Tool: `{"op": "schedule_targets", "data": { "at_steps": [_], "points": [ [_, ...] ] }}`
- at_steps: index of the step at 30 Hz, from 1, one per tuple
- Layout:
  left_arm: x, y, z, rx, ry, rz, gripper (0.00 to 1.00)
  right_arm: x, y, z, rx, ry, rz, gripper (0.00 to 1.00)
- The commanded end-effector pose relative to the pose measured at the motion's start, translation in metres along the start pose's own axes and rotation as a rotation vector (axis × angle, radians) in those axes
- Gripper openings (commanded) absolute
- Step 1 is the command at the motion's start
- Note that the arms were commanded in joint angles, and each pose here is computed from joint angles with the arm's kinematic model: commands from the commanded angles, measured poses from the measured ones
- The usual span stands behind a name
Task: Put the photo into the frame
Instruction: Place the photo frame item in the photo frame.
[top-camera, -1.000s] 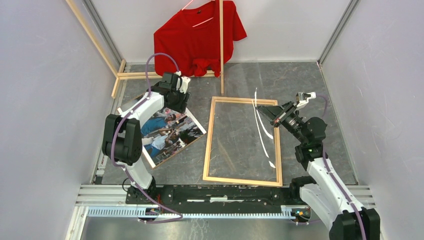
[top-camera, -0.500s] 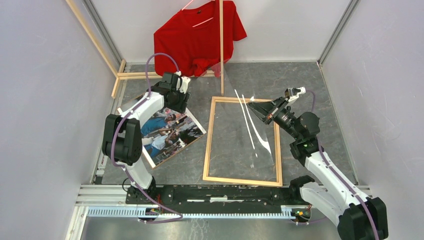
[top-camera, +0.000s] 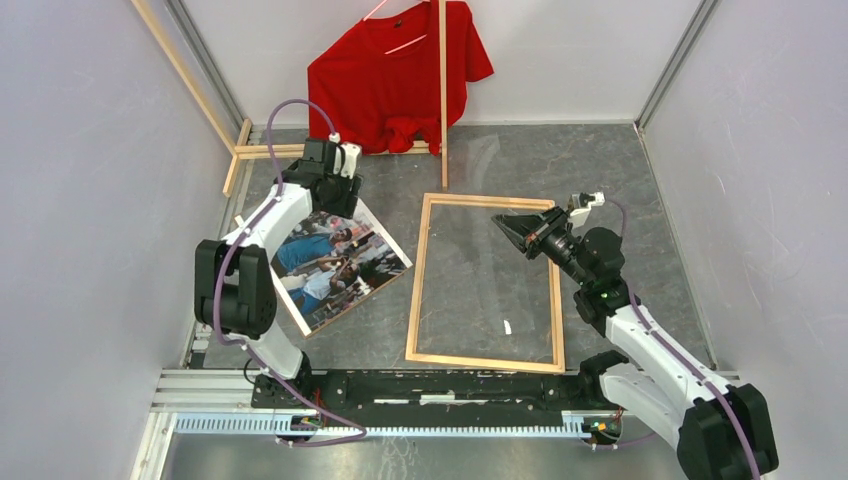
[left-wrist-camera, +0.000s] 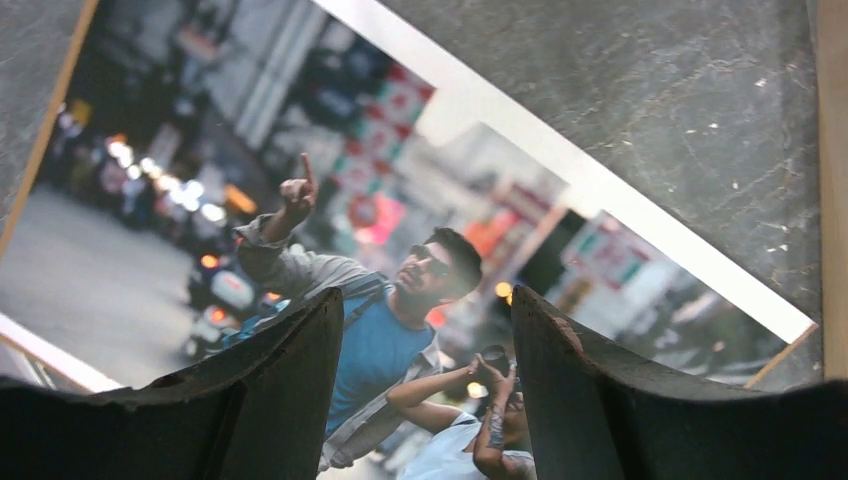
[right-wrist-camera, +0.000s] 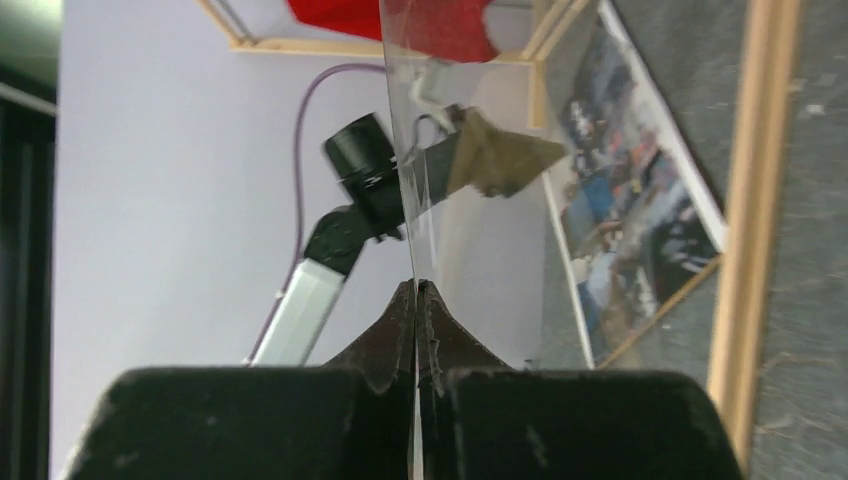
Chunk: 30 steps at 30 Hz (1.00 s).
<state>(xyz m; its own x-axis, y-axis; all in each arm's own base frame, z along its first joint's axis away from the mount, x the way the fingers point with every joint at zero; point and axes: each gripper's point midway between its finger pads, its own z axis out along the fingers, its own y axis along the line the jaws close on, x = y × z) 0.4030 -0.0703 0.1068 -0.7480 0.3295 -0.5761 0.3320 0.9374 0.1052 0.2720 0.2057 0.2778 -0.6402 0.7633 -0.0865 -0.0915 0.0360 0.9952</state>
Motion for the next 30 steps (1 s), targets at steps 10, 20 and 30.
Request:
{"op": "schedule_targets", "data": {
  "at_steps": [10,20,30],
  "points": [
    [0.013,-0.022,-0.009,0.066,0.001,0.009,0.72,-0.041,-0.081,-0.013,0.306,-0.154,-0.347,0.00],
    [0.016,-0.063,-0.005,0.123,0.014,0.098,0.72,-0.058,-0.123,-0.032,0.436,-0.225,-0.446,0.00],
    [0.017,-0.077,0.001,0.137,0.027,0.130,0.72,-0.069,-0.138,-0.037,0.482,-0.241,-0.495,0.00]
  ]
}}
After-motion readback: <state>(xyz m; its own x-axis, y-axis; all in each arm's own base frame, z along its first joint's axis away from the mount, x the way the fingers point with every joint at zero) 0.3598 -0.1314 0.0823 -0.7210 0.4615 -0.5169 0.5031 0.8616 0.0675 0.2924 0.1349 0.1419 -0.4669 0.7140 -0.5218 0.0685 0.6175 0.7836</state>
